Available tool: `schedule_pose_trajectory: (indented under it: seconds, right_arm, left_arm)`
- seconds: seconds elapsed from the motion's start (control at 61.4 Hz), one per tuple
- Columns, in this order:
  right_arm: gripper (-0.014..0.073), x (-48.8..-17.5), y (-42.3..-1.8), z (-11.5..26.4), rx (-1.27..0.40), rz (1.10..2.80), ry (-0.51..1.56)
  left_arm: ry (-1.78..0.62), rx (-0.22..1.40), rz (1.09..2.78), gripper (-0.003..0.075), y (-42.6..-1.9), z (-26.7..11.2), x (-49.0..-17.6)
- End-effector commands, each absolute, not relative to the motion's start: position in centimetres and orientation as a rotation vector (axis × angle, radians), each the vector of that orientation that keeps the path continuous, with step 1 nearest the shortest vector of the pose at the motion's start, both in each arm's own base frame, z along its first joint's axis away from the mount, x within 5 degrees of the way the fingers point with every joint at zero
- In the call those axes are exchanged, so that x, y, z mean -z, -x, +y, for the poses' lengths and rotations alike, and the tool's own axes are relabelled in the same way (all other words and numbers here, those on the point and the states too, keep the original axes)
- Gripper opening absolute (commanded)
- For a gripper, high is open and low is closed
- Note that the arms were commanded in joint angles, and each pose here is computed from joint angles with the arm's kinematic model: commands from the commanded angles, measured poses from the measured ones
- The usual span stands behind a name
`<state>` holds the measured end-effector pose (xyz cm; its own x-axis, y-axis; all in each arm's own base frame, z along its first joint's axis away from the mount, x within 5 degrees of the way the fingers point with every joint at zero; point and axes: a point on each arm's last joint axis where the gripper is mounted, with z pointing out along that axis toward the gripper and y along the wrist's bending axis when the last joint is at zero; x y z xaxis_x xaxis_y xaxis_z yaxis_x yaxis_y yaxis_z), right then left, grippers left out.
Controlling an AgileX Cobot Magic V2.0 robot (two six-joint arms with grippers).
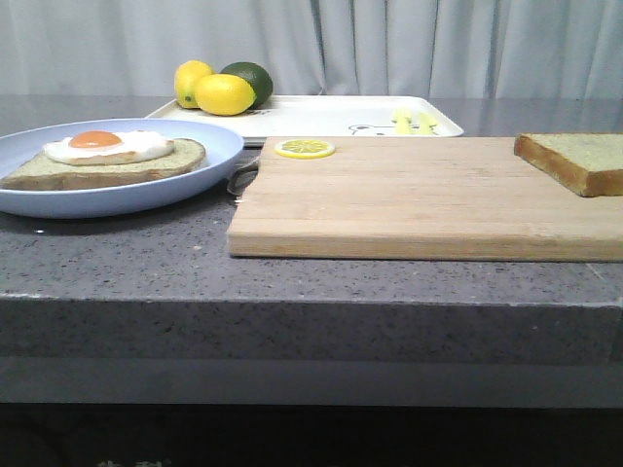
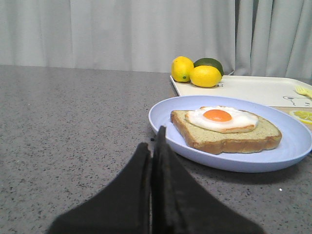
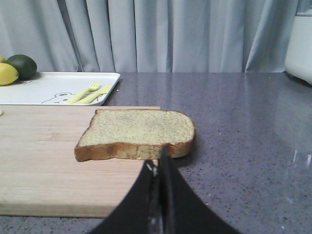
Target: Place bread and move sandwich to tray
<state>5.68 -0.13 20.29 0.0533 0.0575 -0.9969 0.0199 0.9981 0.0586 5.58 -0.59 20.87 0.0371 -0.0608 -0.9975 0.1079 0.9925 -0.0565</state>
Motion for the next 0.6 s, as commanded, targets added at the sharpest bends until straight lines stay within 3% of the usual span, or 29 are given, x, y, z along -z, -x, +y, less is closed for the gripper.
schedule_pose_trajectory:
  seconds: [0.0,0.586]
  right_arm:
    - [-0.0118,-21.26,-5.39,-0.12,-0.02,1.411,-0.051]
    - [-0.0118,-21.63,-5.32,-0.1,-0.021,1.37,-0.047]
  left_arm:
    - [-0.029,0.14,1.428,-0.0017,-5.35,-0.57,-21.59]
    - [-0.029,0.14,1.428,-0.0017,-5.35,-0.57,-21.59]
